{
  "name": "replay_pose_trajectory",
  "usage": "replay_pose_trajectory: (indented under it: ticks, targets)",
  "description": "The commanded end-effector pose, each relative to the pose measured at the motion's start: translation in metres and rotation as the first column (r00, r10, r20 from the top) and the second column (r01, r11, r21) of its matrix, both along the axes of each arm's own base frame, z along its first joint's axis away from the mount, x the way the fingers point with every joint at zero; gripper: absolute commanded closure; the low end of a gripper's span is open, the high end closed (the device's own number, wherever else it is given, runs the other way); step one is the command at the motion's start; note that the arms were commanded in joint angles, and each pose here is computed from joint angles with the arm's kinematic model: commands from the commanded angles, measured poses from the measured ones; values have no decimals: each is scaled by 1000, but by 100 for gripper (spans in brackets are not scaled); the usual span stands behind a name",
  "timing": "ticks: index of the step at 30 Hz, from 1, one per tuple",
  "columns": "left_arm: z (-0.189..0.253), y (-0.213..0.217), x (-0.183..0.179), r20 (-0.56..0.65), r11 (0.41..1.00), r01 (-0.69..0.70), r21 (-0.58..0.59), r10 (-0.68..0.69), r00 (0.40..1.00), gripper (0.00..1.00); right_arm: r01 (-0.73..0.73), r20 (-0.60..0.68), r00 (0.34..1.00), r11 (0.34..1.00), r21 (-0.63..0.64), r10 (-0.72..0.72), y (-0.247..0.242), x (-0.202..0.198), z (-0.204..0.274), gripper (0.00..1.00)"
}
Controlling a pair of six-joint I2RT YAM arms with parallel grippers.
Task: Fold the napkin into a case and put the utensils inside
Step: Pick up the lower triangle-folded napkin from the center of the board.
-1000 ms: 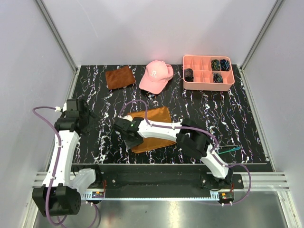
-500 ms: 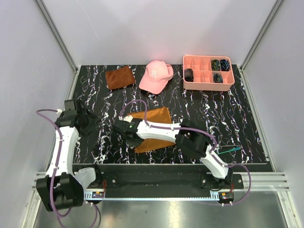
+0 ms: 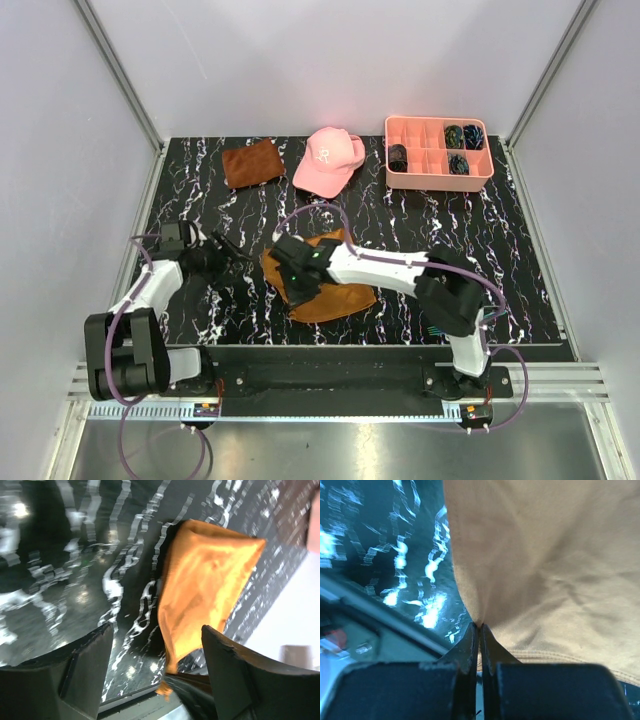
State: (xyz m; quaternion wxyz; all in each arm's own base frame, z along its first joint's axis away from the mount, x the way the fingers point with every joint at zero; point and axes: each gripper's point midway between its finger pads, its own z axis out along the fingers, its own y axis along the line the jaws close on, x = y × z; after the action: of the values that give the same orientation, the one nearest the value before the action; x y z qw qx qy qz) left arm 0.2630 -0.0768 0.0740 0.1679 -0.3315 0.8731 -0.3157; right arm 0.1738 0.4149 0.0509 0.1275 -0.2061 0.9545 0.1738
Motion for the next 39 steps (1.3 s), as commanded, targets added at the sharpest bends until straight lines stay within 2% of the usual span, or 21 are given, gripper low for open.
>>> replay_pose_trajectory:
  ticks: [1, 2, 9, 17, 23, 26, 30, 33, 39]
  targets:
    - [16, -18, 25, 135, 995, 58, -76, -47, 990, 25, 2, -55, 998, 971, 239, 12, 14, 5, 40, 100]
    - [13, -19, 26, 125, 995, 55, -79, -45, 991, 25, 7, -47, 999, 959, 284, 7, 16, 8, 51, 100]
    - [-1, -41, 36, 90, 994, 92, -60, -86, 992, 23, 84, -123, 992, 919, 384, -39, -8, 19, 56, 100]
    - [-17, -58, 50, 57, 996, 85, -39, -83, 995, 25, 129, -142, 987, 889, 440, -73, -27, 24, 62, 100]
    - [-24, -63, 59, 37, 997, 70, -39, -69, 997, 30, 141, -152, 985, 877, 460, -79, -35, 22, 62, 100]
    - [-29, -66, 61, 23, 997, 66, -35, -65, 998, 35, 145, -158, 984, 869, 474, -78, -38, 22, 63, 100]
    - [-36, -67, 66, 19, 998, 53, -45, -52, 998, 49, 154, -168, 983, 857, 492, -80, -40, 21, 65, 100]
    - [-39, -74, 69, 14, 996, 60, -69, -59, 998, 52, 159, -172, 982, 853, 497, -82, -43, 21, 64, 100]
    - [-45, -71, 69, 2, 998, 60, -33, -60, 998, 76, 155, -175, 982, 847, 508, -75, -43, 19, 65, 100]
